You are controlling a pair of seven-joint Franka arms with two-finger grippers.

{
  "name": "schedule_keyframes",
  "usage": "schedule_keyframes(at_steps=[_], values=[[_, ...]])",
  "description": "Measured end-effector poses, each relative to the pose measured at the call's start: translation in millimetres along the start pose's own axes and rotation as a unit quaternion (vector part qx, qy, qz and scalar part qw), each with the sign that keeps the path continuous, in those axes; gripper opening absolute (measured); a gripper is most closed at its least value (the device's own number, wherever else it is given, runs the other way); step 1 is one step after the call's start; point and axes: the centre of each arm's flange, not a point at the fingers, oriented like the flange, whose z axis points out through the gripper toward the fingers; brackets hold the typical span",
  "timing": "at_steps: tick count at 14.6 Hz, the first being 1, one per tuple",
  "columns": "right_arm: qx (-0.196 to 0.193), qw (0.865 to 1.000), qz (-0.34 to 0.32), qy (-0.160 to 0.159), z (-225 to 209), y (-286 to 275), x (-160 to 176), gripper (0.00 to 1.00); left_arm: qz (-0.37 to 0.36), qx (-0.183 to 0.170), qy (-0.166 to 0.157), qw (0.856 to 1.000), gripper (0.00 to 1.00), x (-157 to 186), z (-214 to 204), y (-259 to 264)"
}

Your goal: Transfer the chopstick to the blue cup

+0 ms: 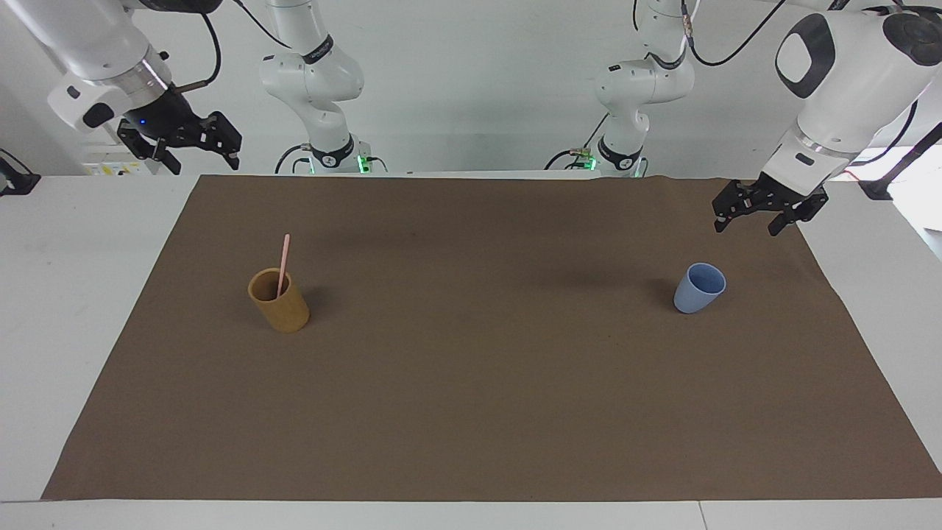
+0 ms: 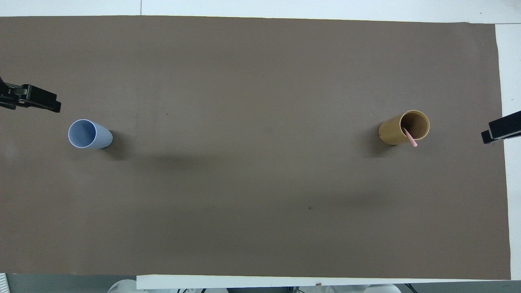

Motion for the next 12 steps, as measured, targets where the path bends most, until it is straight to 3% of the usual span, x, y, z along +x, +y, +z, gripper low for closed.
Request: schedule_keyframes(at_steps=[12], values=[[0.0,1.0,0.0,0.0,0.0,0.0,0.0,1.0,-0.024,0.001,0.003,1.0,1.0,-7.3,11.9,-20.0]])
